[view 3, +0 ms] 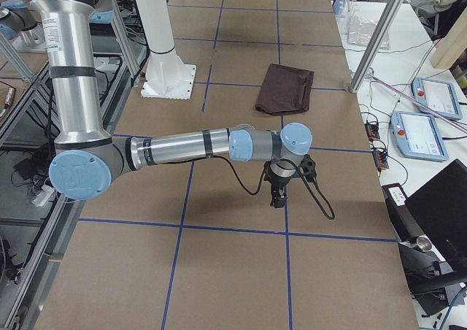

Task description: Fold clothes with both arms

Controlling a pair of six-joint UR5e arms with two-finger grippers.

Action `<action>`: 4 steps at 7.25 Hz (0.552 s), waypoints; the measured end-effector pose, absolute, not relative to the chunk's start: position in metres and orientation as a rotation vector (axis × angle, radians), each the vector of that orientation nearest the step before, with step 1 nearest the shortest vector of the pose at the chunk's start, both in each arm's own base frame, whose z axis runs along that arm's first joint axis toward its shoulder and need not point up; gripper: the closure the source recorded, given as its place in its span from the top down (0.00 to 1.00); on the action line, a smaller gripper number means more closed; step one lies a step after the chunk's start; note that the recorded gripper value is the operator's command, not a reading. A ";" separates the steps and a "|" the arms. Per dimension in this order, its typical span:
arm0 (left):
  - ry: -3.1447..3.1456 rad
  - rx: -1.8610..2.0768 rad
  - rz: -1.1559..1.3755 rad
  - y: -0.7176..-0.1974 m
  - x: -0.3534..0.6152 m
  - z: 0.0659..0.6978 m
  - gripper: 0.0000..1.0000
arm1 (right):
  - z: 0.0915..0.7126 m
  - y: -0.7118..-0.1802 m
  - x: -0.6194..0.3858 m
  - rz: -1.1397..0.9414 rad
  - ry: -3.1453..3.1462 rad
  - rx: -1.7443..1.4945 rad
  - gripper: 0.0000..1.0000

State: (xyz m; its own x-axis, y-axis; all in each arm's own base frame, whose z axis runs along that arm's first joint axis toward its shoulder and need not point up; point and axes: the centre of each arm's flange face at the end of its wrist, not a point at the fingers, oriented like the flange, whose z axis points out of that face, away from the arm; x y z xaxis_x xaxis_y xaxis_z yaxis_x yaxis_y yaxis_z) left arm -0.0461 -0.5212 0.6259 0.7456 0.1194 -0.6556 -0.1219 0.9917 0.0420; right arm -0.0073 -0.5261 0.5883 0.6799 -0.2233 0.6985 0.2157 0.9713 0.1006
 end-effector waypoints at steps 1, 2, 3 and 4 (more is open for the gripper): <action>0.721 0.005 0.135 -0.523 -0.046 0.621 1.00 | 0.586 -0.526 -0.008 -0.250 -0.786 0.024 1.00; 0.724 0.021 0.141 -0.524 -0.045 0.613 1.00 | 0.584 -0.527 -0.010 -0.259 -0.788 0.044 1.00; 0.723 0.056 0.153 -0.526 -0.045 0.594 1.00 | 0.581 -0.529 -0.012 -0.269 -0.790 0.062 1.00; 0.720 0.101 0.167 -0.526 -0.045 0.569 1.00 | 0.578 -0.531 -0.013 -0.278 -0.790 0.077 1.00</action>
State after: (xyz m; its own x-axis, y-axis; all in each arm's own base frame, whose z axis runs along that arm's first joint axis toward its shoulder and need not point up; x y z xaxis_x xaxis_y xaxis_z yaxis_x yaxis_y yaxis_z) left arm -0.0453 -0.5257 0.5689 0.7393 0.1863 -0.6471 -0.1172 0.9819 0.1488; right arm -0.0135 -0.5307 0.5781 0.6697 -0.2751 0.6898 0.2177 0.9608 0.1718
